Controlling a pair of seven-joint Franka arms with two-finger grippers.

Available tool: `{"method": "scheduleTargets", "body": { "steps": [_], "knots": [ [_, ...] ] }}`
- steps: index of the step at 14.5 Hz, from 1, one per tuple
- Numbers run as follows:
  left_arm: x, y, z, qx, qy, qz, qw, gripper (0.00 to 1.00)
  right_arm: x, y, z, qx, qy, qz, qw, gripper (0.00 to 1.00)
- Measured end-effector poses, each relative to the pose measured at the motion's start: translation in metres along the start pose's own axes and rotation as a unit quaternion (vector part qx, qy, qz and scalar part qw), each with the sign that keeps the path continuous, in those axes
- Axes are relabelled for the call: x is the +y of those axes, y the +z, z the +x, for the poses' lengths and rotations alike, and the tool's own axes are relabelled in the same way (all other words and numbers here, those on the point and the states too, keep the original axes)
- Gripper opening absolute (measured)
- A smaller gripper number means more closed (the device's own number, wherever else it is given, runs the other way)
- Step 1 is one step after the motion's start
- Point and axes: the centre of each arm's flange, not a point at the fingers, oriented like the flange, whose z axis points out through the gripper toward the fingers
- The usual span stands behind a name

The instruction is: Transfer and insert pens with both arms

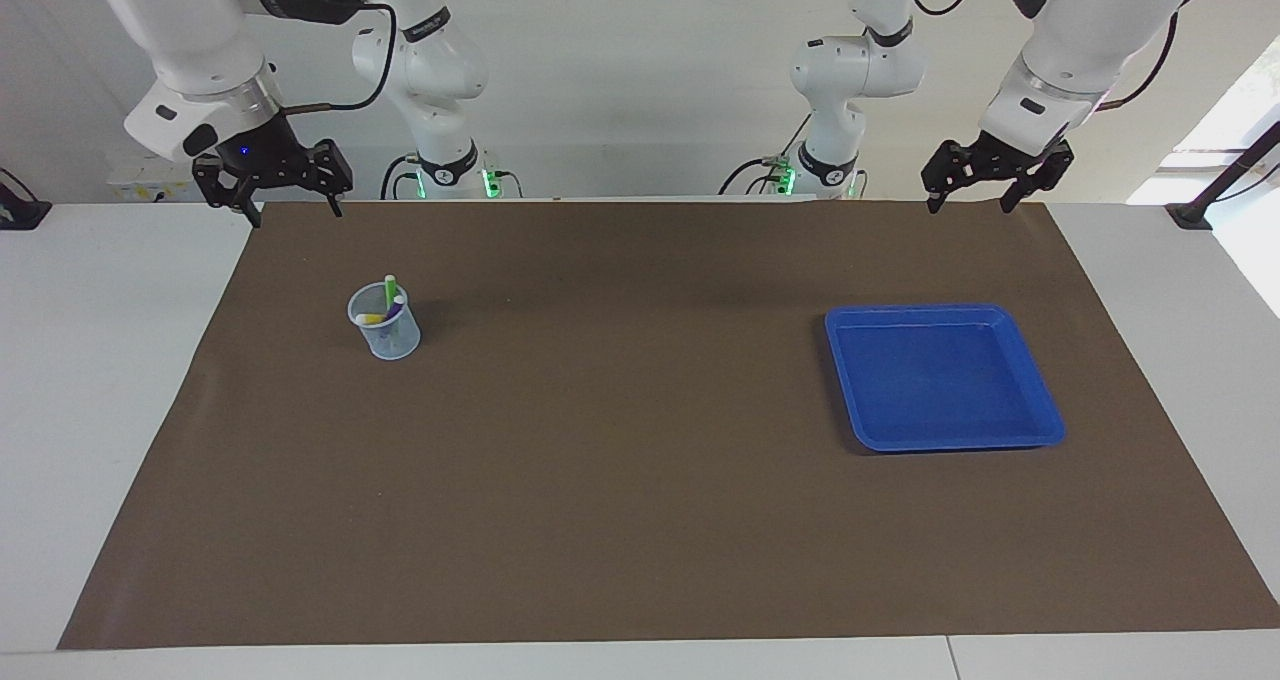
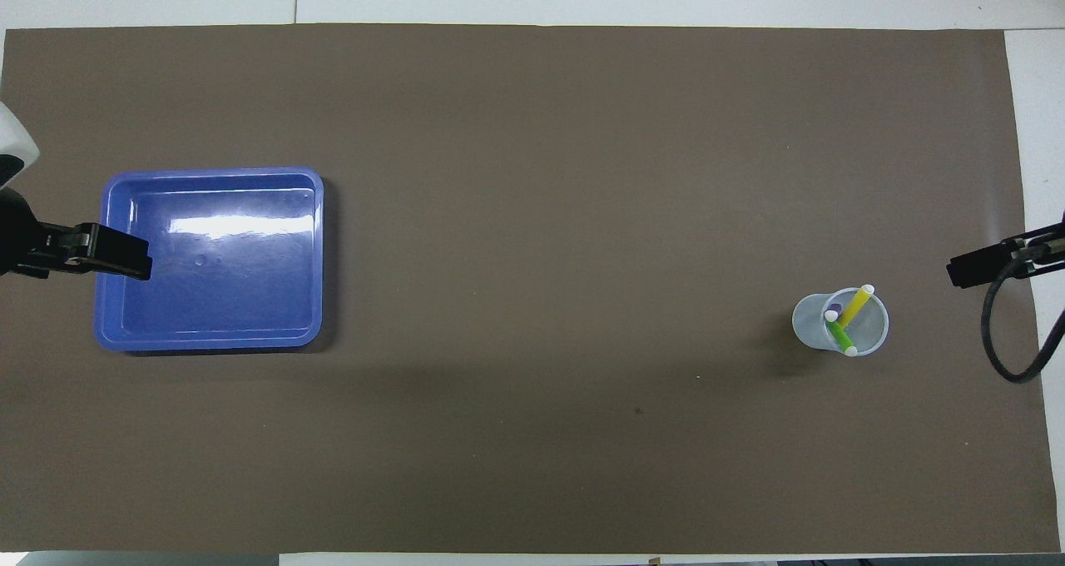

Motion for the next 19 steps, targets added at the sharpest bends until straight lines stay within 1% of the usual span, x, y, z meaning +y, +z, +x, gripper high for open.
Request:
{"method": "scheduleTargets", "body": {
  "steps": [3, 5, 7, 11, 17, 19],
  "knots": [
    [0.002, -0.002, 0.003, 0.013, -0.008, 0.000, 1.000, 1.00, -0.001, -0.001, 0.006, 0.000, -0.004, 0.002, 1.000, 1.00],
    [0.003, -0.002, 0.005, 0.019, -0.010, -0.001, 1.000, 1.00, -0.013, 0.002, 0.011, -0.004, -0.015, 0.004, 1.000, 1.00],
    [0.003, 0.000, 0.005, 0.019, -0.010, -0.001, 1.000, 1.00, -0.015, 0.002, 0.011, -0.006, -0.009, 0.008, 1.000, 1.00],
    [0.003, 0.000, 0.006, 0.019, -0.010, -0.002, 1.000, 1.00, 0.004, 0.000, 0.007, -0.002, 0.008, 0.011, 1.000, 1.00],
    [0.004, 0.001, 0.007, 0.021, -0.010, -0.003, 1.000, 1.00, -0.001, 0.000, 0.014, 0.002, 0.028, 0.010, 1.000, 1.00],
    [0.003, 0.001, 0.007, 0.022, -0.011, -0.003, 1.000, 1.00, 0.002, -0.010, 0.014, 0.013, 0.031, 0.008, 0.999, 1.00]
  ]
}}
